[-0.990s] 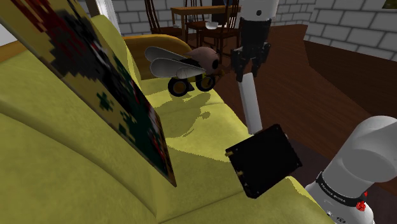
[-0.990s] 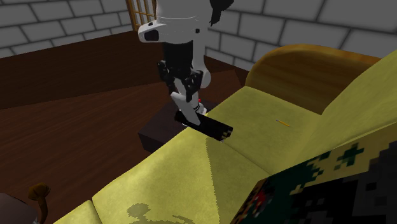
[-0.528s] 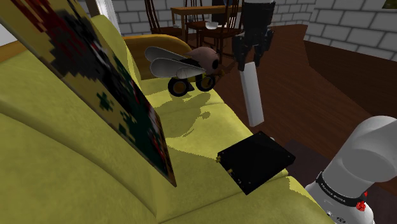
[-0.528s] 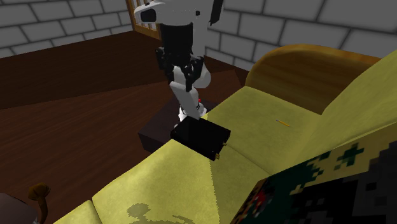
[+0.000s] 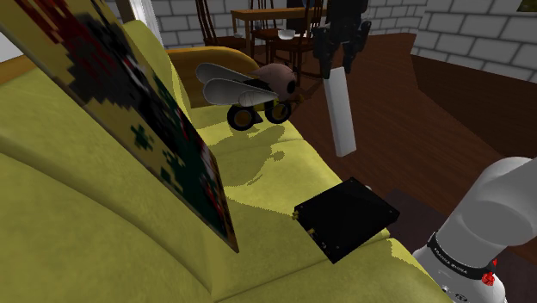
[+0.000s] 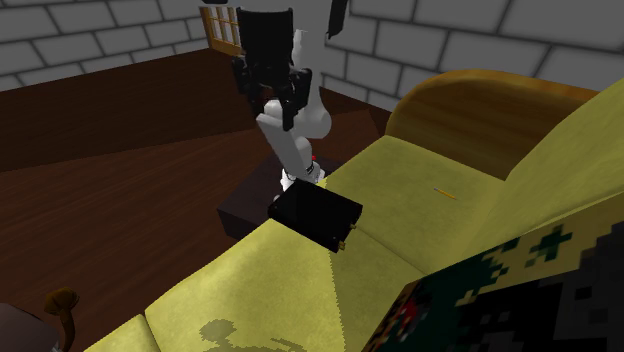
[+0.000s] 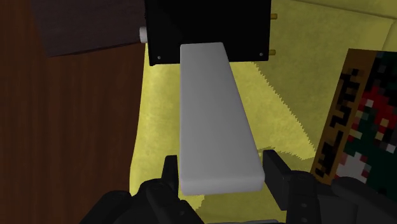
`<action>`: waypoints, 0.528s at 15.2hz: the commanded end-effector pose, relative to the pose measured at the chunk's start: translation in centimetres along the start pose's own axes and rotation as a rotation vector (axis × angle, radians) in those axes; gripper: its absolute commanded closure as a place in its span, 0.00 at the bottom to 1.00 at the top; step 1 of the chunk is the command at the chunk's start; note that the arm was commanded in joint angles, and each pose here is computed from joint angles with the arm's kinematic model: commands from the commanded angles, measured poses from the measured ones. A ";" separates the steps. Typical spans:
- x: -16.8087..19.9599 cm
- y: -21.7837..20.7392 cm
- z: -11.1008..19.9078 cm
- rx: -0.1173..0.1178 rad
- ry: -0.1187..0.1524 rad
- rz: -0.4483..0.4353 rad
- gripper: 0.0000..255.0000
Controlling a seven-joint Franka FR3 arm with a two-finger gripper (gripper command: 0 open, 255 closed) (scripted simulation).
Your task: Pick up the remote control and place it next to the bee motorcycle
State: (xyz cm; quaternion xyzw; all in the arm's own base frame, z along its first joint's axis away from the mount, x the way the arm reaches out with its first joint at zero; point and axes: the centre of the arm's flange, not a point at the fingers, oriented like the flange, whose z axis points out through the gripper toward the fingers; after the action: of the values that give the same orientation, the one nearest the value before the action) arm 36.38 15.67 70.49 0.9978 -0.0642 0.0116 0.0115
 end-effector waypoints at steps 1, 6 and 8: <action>2.3 0.2 0.1 0.000 0.000 0.000 1.00; 8.8 1.5 0.2 0.000 0.000 0.000 1.00; 11.4 2.0 0.3 0.000 0.000 0.000 1.00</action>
State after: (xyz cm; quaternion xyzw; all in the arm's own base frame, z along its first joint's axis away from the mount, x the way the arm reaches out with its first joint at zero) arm 45.95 12.60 70.38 0.9978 -0.0641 0.0111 0.0115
